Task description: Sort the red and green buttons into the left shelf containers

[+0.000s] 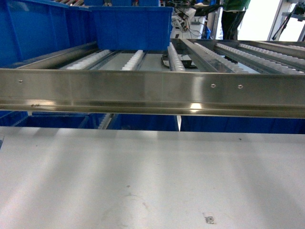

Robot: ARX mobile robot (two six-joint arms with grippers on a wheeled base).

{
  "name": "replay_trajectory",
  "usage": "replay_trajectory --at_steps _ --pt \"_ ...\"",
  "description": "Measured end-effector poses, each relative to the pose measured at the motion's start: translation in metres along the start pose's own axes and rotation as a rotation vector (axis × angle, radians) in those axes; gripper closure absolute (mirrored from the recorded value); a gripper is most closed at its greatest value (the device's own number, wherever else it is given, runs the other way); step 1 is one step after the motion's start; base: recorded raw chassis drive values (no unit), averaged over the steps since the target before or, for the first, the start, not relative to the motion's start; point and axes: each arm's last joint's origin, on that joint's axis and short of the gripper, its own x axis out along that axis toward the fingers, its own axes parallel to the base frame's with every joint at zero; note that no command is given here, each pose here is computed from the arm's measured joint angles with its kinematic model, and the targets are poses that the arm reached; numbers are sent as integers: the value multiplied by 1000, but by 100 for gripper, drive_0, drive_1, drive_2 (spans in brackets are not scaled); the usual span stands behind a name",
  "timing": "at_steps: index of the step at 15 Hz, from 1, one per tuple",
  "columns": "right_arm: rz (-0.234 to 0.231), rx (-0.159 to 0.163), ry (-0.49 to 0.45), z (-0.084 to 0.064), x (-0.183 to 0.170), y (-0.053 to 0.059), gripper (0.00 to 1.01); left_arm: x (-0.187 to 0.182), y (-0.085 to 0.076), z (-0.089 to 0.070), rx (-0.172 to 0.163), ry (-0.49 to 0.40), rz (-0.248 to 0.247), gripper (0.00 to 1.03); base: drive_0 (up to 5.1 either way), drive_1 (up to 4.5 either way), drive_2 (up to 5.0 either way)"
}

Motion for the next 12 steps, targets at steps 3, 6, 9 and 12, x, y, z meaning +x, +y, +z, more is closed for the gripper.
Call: replay_trajectory --at_steps 3,6,9,12 --pt "0 0 -1 0 0 0 75 0 0 0 0 -1 0 77 -477 156 348" --pt "0 1 2 0 0 0 75 0 0 0 0 0 2 77 -470 112 375" --pt "0 0 0 0 0 0 75 0 0 0 -1 0 3 77 -472 104 370" --pt "0 0 -2 0 0 0 75 0 0 0 -1 -1 4 77 -472 109 374"
